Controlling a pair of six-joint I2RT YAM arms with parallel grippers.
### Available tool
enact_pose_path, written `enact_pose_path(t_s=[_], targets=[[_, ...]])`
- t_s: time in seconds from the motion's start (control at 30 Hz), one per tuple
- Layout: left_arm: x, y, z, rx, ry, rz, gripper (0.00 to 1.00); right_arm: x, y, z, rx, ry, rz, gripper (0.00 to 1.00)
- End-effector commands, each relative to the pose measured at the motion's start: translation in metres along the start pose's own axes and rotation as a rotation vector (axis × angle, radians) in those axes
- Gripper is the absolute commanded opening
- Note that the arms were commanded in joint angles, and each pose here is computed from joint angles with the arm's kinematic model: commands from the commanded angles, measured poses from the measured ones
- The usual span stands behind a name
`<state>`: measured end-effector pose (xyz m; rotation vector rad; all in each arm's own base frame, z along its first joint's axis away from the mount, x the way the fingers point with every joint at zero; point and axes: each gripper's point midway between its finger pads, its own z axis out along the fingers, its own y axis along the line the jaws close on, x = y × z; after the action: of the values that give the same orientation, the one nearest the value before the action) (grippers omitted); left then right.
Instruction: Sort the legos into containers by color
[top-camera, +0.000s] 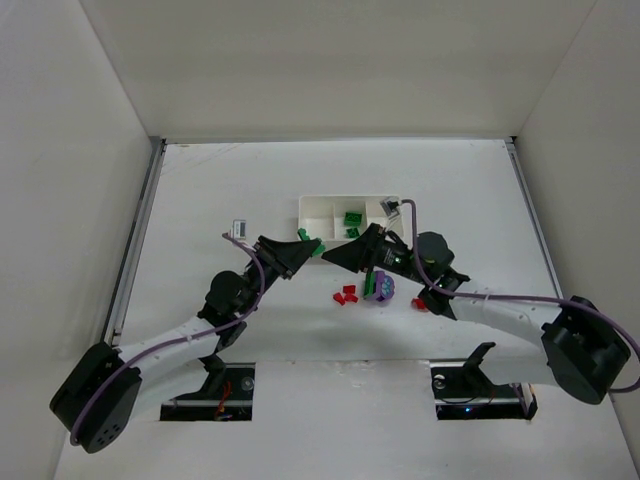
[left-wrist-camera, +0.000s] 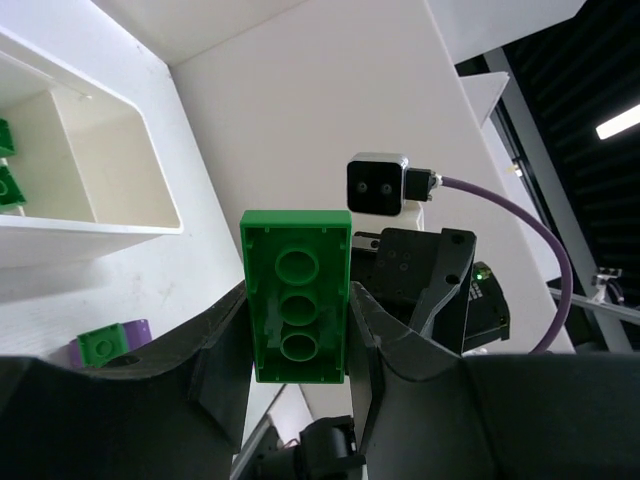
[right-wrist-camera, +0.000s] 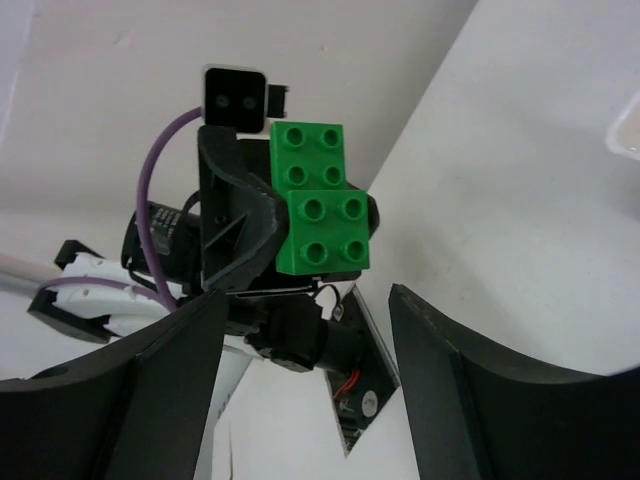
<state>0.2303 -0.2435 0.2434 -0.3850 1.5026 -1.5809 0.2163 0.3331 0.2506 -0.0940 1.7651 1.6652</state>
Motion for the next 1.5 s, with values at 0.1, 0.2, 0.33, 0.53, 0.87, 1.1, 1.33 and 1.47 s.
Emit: enact_pose_path(t_s=[0.1,0.2,0.33,0.53,0.87,1.1,1.33,1.47], targets=[[-0.014,-0.042,-0.001,0.134,-0.061,-0.080,0.26,-0.011,0.040,0.007,-0.165,-0.024,-0.020,0.65],[-0.013,-0.045,-0.005,0.138,-0.062,-0.094,0.26,-0.010,0.043,0.008,-0.186,-0.018,-0.012,0.62],[-0.012,-0.044,-0.007,0.140,-0.067,-0.116,0.26,-0.010,0.040,0.010,-0.192,-0.012,0.004,0.60],[-0.002,-0.037,-0.007,0.118,-0.039,-0.131,0.27,-0.011,0.048,0.009,-0.234,-0.006,-0.005,0.59],[0.002,-0.038,-0.010,0.121,-0.026,-0.143,0.27,-0.012,0.045,0.011,-0.231,-0.001,-0.004,0.57],[0.004,-0.045,-0.009,0.140,-0.014,-0.149,0.28,-0.011,0.040,0.014,-0.226,-0.003,0.005,0.50],[0.004,-0.038,-0.012,0.122,-0.021,-0.145,0.32,-0.012,0.040,0.012,-0.229,-0.009,0.007,0.39],[0.002,-0.031,-0.012,0.100,-0.031,-0.131,0.45,-0.015,0.034,0.010,-0.207,-0.027,0.003,0.37]])
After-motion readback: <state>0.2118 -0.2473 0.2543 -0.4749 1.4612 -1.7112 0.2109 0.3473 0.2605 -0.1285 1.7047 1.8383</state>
